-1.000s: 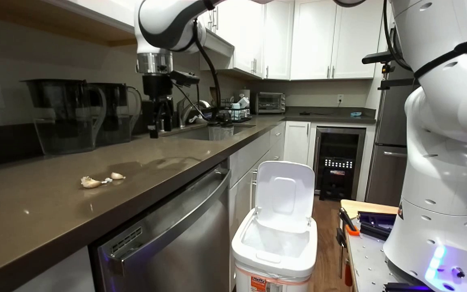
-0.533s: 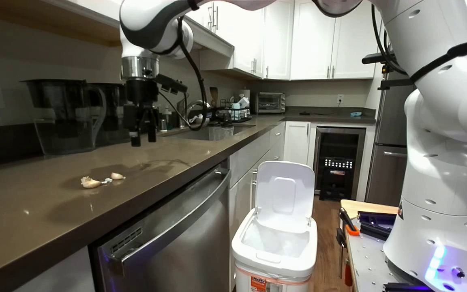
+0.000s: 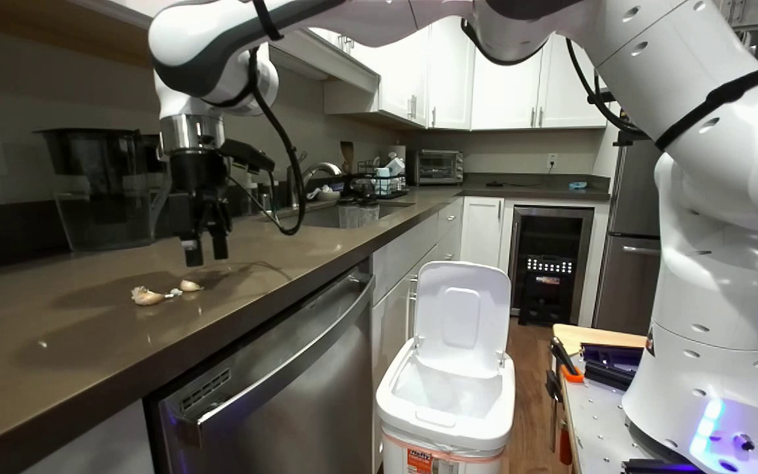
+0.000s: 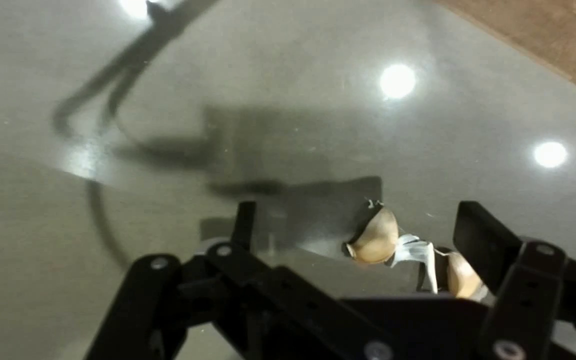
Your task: Pick up the garlic from the counter and discard it in the bin
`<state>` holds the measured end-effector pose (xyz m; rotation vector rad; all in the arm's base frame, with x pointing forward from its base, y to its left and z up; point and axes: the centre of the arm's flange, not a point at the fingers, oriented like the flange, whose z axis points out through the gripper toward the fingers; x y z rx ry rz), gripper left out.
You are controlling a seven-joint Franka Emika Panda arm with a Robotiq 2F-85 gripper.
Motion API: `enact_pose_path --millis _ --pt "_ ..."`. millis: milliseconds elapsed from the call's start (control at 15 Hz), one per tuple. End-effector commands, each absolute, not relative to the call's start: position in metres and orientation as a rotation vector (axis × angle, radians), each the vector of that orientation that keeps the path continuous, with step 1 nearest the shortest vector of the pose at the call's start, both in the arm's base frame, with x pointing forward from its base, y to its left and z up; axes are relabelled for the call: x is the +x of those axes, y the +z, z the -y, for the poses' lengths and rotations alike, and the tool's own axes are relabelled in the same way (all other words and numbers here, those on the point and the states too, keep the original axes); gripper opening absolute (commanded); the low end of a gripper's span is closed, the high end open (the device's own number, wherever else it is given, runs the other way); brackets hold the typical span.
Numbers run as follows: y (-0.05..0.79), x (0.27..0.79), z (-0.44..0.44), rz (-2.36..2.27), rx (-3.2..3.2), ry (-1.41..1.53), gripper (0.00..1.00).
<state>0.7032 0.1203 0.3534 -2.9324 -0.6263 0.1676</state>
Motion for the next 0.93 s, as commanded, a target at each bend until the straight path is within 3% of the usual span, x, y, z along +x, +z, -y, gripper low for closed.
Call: enact_pose_path --millis 0,133,600,800,867 --pt "0.349 0.728 -0.134 0.678 -2.891 0.224 0.98" --pt "0.346 0.729 -0.138 0.683 -2.883 0.236 0.74" --pt "0.341 0.732 -0.143 0.671 -2.895 0.227 0.29" --pt "0.337 0.732 -0.148 0.676 -2.905 0.233 0.24" --pt "0.336 0.731 -0.15 0.682 -2.908 0.236 0.3"
